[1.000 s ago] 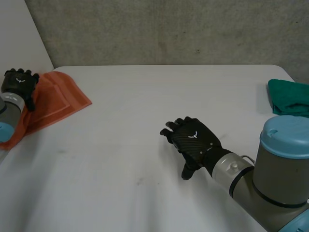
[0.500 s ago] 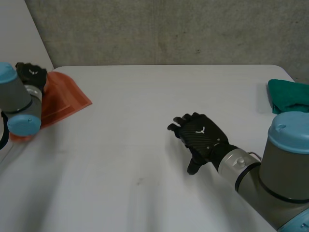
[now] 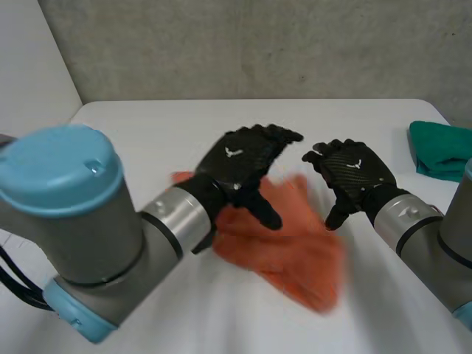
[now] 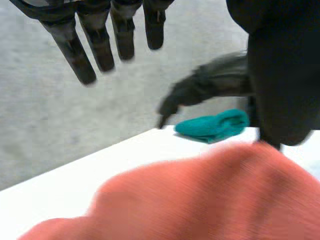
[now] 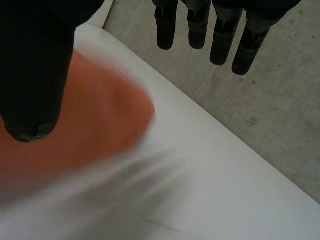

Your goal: Fold the laundry.

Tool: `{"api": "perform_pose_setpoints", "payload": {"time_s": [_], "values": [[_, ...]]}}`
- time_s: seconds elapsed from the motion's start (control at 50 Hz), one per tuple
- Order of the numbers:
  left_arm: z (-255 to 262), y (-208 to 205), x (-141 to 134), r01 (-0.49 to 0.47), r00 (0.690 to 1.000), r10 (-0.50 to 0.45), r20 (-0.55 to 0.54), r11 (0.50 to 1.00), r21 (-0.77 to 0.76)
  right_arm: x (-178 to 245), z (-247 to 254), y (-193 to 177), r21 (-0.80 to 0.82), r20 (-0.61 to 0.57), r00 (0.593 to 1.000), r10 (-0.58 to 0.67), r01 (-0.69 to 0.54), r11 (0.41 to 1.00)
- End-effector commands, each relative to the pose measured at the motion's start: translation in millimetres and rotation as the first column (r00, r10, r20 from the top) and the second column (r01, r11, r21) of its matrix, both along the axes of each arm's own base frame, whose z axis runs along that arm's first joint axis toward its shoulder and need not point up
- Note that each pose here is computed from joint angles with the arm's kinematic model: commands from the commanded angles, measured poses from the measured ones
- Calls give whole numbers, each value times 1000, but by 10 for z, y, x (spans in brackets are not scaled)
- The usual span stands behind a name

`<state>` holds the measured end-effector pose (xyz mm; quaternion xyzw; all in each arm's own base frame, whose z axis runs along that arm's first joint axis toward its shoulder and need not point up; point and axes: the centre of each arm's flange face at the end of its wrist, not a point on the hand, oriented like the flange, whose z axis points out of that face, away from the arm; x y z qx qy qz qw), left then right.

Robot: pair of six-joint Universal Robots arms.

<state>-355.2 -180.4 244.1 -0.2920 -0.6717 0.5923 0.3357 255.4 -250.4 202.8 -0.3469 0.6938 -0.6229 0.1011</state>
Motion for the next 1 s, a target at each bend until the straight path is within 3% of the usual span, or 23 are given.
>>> {"api": "perform_pose_setpoints", "payload": {"time_s": [0.02, 0.08, 0.16, 0.34, 0.46, 0.56, 0.72, 0.88, 1.0], "values": [[-74, -213, 17, -59, 996, 63, 64, 996, -73, -1, 8, -5, 1, -4, 1000, -1, 1, 1000], [-101, -584, 250, -173, 976, 187, 113, 977, -124, -1, 40, -16, -3, -2, 1000, -1, 1, 1000], [-109, -841, 447, -241, 954, 264, 144, 957, -161, -7, 91, 19, 18, -16, 1000, 3, -3, 1000], [-474, -1001, 383, -216, 947, 237, 216, 970, -114, -6, 158, 179, 162, -71, 997, 40, -28, 986], [-768, -963, 207, -86, 949, 108, 295, 993, -85, -17, 71, 209, 153, -142, 988, 61, -39, 988], [-921, -888, 102, -42, 934, 62, 351, 997, -67, -12, 21, 205, 140, -148, 986, 72, -51, 989], [-1088, -937, 99, -80, 917, 96, 388, 995, -58, 11, -170, 141, 151, -161, 984, 72, -48, 987], [-1035, -1082, 96, -179, 896, 211, 391, 977, -116, -18, -195, 91, 155, -160, 985, 57, -32, 987], [-849, -1065, 22, -189, 903, 236, 358, 969, -161, -13, -147, 60, 142, -147, 988, 48, -27, 989]]}}
